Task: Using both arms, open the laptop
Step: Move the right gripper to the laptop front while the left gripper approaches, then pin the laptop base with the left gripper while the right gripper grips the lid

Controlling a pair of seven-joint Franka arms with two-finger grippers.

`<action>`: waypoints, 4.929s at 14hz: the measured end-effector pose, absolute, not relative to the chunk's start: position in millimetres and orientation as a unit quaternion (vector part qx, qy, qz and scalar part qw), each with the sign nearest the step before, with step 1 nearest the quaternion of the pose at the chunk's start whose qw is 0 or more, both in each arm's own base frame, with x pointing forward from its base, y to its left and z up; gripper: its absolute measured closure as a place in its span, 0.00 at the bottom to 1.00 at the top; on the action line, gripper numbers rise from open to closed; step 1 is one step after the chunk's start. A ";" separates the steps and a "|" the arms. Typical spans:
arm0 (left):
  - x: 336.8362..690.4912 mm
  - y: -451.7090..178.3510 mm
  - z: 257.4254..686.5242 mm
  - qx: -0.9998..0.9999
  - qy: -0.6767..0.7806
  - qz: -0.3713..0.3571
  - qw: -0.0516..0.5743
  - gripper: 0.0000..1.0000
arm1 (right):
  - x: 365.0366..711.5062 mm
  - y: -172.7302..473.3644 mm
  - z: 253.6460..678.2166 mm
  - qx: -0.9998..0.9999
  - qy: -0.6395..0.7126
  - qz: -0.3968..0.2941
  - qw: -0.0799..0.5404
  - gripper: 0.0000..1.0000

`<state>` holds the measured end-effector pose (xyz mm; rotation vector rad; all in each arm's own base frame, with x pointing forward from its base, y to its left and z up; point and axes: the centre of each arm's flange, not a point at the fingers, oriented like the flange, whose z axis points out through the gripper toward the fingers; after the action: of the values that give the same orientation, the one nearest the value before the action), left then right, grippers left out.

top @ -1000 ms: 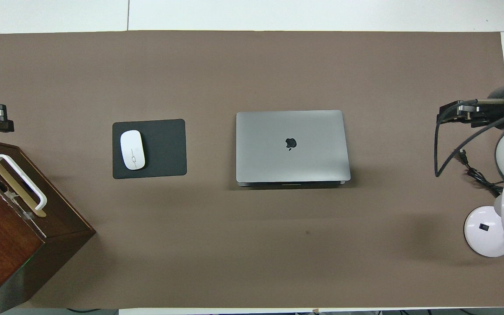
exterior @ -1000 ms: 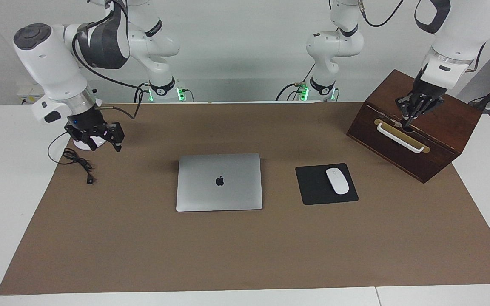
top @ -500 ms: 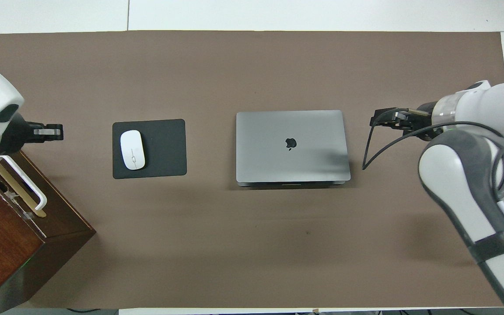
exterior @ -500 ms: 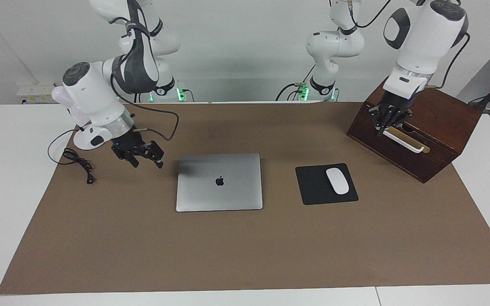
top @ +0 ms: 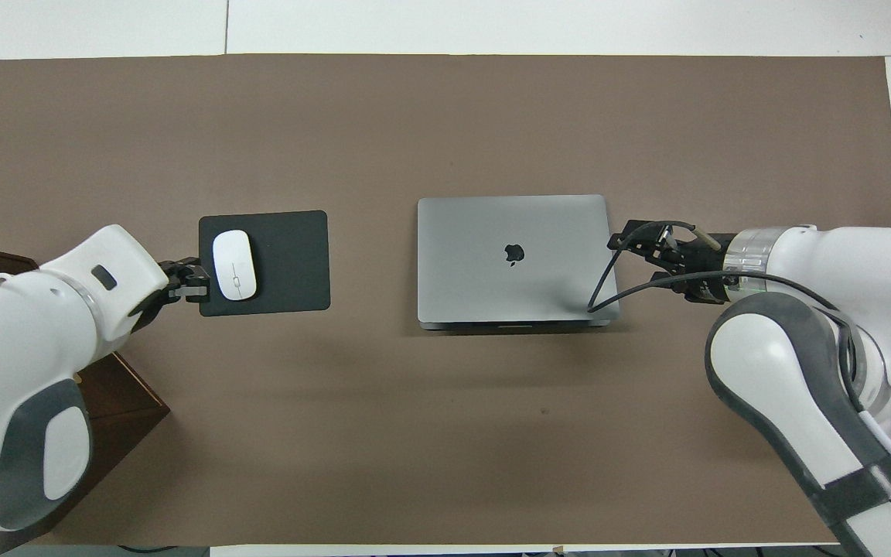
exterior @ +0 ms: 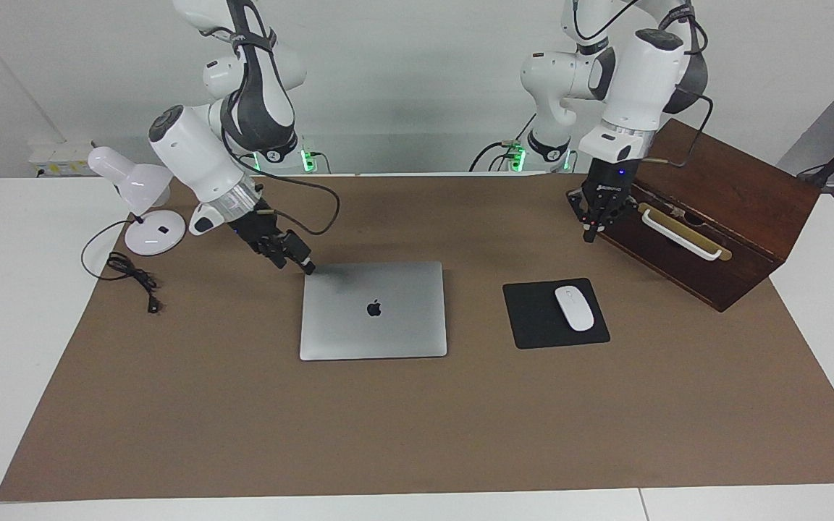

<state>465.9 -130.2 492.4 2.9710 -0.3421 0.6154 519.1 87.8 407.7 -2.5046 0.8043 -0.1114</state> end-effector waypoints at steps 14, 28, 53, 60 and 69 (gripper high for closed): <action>385.7 -247.1 340.3 0.913 -0.243 0.311 0.100 0.99 | 448.4 181.7 389.7 -0.833 0.480 -0.006 0.273 0.00; 372.8 -309.6 284.0 0.884 -0.306 0.331 0.121 0.99 | 422.7 195.6 355.4 -0.831 0.478 -0.086 0.270 0.00; 372.6 -338.8 272.3 0.863 -0.363 0.330 0.117 0.99 | 445.2 208.9 331.5 -0.866 0.425 -0.104 0.244 0.00; 379.5 -344.1 267.9 0.863 -0.362 0.331 0.117 0.99 | 447.6 209.7 334.6 -0.865 0.425 -0.106 0.247 0.00; 380.3 -344.3 267.7 0.863 -0.363 0.332 0.117 0.99 | 450.9 208.8 338.7 -0.849 0.449 -0.099 0.260 0.00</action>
<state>380.3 -344.3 267.7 2.5259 -1.0612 0.9710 450.9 208.8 338.7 -2.3004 1.2153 -0.2685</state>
